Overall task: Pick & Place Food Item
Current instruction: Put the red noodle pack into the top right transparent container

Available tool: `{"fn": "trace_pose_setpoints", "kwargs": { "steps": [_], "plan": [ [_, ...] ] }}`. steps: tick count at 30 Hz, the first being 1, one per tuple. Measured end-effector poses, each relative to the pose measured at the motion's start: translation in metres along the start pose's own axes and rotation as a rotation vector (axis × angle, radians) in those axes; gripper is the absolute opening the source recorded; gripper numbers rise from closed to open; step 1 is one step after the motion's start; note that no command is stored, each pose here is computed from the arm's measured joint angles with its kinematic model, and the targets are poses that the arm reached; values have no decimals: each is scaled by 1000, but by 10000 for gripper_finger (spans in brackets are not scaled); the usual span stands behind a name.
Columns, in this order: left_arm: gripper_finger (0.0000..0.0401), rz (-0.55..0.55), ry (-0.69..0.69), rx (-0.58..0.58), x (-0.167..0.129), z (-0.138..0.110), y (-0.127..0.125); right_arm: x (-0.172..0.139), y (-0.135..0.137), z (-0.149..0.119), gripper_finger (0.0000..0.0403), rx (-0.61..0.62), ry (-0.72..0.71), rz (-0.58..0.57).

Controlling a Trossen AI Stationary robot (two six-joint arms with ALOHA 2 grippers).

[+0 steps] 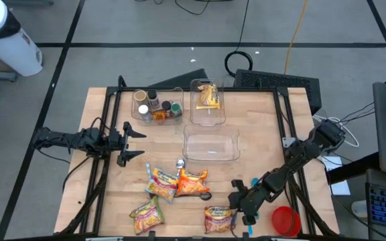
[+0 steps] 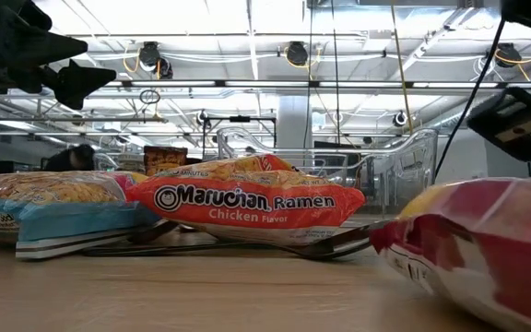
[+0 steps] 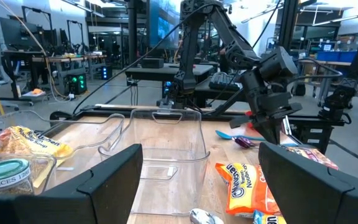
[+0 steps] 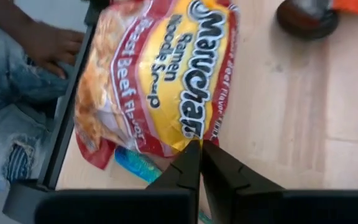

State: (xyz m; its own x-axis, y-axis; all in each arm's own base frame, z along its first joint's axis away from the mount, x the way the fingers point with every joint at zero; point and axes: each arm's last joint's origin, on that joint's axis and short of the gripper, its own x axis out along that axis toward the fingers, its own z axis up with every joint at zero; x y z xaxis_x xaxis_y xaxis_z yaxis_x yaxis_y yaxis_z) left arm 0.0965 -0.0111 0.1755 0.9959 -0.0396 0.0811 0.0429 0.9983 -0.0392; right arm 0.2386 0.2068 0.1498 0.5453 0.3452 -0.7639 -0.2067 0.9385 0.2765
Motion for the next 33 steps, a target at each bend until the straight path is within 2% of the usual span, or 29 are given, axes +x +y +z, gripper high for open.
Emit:
{"fn": "trace_pose_setpoints", "kwargs": {
  "steps": [8, 15, 24, 28, 33],
  "plan": [
    [324, 0, 0, 0, 0, 0, 0, -33, 1, 19, 1, -18, -118, 24],
    [324, 0, 0, 0, 0, 0, 0, -80, 2, 37, 0, -174, -323, -39],
    [324, 0, 0, 0, 0, 0, 0, -138, -22, 58, 0, -398, -548, -337],
    [324, 0, 0, 0, 0, 0, 0, -161, -45, 69, 0, -435, -599, -472],
    [324, 0, 0, 0, 0, 0, 0, -180, -83, 80, 0, -441, -596, -650]
  ]
}}
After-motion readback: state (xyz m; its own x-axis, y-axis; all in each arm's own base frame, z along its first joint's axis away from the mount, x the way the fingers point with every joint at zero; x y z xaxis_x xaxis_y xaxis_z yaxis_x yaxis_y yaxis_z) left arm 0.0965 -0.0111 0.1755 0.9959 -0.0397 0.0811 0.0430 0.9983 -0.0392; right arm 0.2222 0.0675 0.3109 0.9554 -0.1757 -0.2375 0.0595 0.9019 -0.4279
